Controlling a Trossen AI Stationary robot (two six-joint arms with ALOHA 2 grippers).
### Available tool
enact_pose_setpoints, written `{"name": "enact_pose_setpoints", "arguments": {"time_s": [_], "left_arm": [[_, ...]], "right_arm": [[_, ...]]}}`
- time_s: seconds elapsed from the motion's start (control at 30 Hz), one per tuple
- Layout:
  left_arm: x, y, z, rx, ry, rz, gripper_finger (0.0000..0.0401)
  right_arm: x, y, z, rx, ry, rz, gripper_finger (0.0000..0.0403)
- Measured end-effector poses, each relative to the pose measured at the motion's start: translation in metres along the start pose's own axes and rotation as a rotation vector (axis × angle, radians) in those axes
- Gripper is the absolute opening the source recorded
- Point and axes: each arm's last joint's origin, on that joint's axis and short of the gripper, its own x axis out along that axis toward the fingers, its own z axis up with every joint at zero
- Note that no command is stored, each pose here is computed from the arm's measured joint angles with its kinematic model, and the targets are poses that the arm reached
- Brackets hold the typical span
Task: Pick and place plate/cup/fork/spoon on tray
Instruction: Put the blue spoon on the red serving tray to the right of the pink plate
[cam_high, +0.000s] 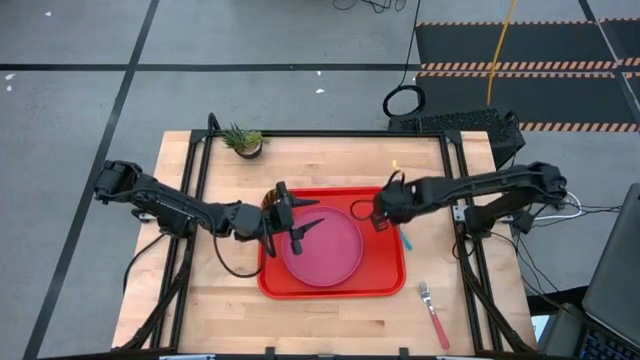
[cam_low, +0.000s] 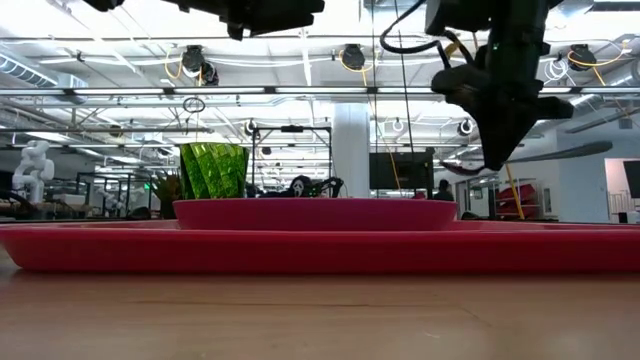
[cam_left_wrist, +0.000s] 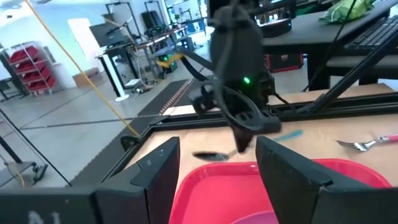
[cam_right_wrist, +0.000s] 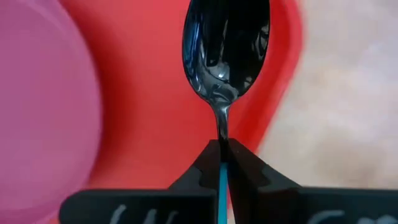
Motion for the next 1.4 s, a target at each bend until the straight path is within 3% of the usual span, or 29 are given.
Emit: {"name": "enact_pose_setpoints", "arguments": {"time_s": [0.33,0.6,0.93,1.4], "left_arm": [[0.000,-0.001,0.000,0.069,0.004,-0.010,0.0214],[-0.001,-0.002,-0.005,0.119,0.046,-0.027,0.0214],[-0.001,-0.004,-0.011,0.169,0.097,-0.063,0.0214],[-0.001,-0.004,-0.011,0.177,0.096,-0.063,0.0214]], "right_arm": [[0.036,0.038,-0.033,0.231,0.025,0.026,0.0000],[0.053,0.046,-0.034,0.344,-0.033,0.016,0.0000],[0.074,0.055,-0.035,0.367,-0.053,0.011,0.0000],[0.078,0.056,-0.035,0.374,-0.055,0.008,0.0000]]}}
